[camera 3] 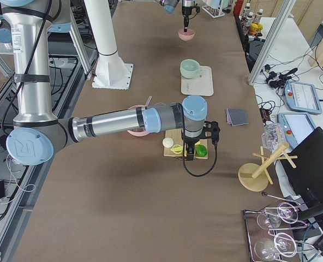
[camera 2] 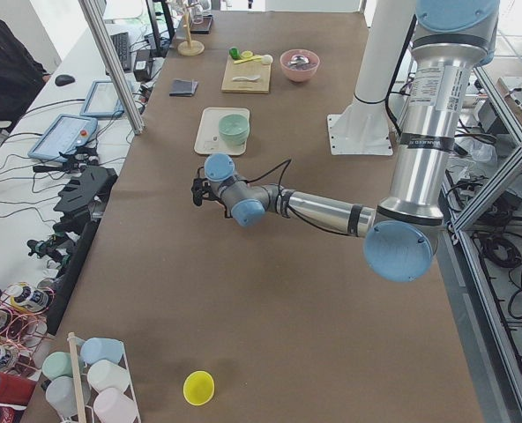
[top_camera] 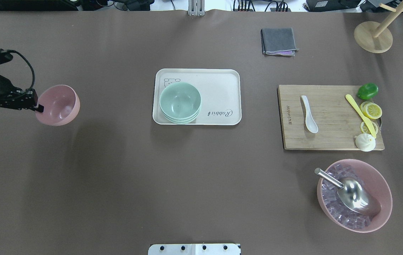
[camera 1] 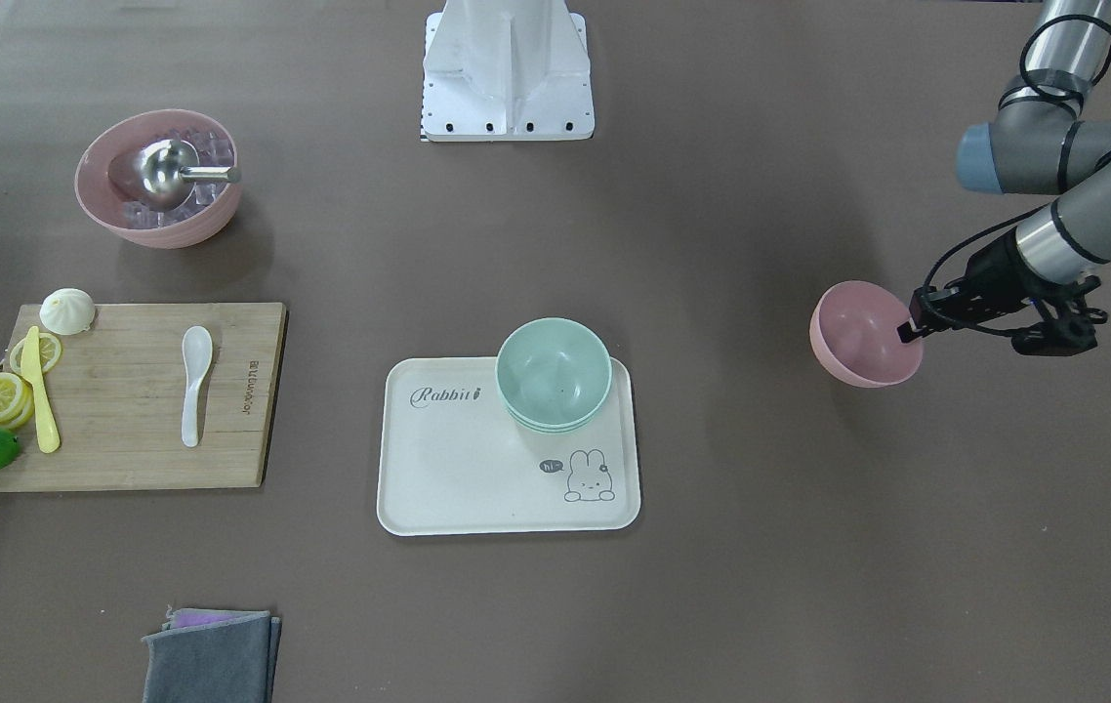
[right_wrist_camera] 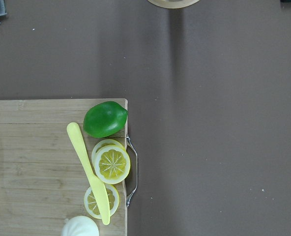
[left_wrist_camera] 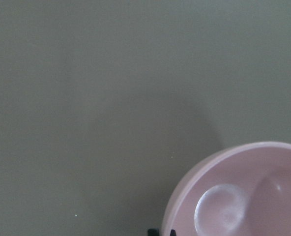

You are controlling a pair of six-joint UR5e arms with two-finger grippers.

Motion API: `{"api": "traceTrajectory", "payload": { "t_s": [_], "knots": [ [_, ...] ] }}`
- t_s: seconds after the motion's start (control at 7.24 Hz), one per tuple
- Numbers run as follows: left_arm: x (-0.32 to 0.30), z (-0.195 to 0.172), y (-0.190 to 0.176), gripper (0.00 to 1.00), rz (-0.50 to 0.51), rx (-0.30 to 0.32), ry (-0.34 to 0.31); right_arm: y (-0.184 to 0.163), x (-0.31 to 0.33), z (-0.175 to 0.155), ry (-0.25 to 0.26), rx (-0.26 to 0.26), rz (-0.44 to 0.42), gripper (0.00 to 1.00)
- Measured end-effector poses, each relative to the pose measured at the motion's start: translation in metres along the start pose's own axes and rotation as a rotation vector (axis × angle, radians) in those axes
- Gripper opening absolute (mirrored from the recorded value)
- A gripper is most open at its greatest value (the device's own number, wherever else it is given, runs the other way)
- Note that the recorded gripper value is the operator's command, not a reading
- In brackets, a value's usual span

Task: Stack pink bowl on green and place spoon
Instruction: 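Reach the left gripper to the pink bowl rim and grasp it, then lift the pink bowl with the left gripper while the right grasps the white spoon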

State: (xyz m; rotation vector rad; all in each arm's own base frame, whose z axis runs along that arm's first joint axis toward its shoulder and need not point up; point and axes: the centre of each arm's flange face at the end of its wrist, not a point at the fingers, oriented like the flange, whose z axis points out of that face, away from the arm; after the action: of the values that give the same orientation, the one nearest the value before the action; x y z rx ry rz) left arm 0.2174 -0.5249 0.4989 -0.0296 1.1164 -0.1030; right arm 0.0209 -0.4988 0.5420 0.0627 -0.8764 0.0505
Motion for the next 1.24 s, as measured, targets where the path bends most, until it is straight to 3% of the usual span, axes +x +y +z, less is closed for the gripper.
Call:
{"api": "traceTrajectory", "payload": {
  "t_s": [0.41, 0.55, 0.83, 0.97, 1.24],
  "knots": [
    [0.054, -0.035, -0.036, 0.0, -0.102, 0.005, 0.044, -0.02, -0.095, -0.012, -0.022, 0.035, 0.024, 0.98],
    [0.077, -0.039, -0.044, 0.0, -0.133, 0.011, 0.057, -0.025, -0.145, 0.003, -0.002, 0.029, 0.015, 0.98],
    [0.117, -0.044, -0.057, 0.0, -0.167, 0.019, 0.081, -0.031, -0.224, 0.048, 0.043, 0.007, -0.017, 0.98],
    [0.133, -0.042, -0.062, 0.0, -0.173, 0.018, 0.087, -0.033, -0.248, 0.077, 0.068, -0.018, -0.038, 0.88],
    [0.151, -0.031, -0.067, 0.0, -0.174, 0.033, 0.077, -0.039, -0.278, 0.138, 0.109, -0.048, -0.087, 0.89]
  ]
}}
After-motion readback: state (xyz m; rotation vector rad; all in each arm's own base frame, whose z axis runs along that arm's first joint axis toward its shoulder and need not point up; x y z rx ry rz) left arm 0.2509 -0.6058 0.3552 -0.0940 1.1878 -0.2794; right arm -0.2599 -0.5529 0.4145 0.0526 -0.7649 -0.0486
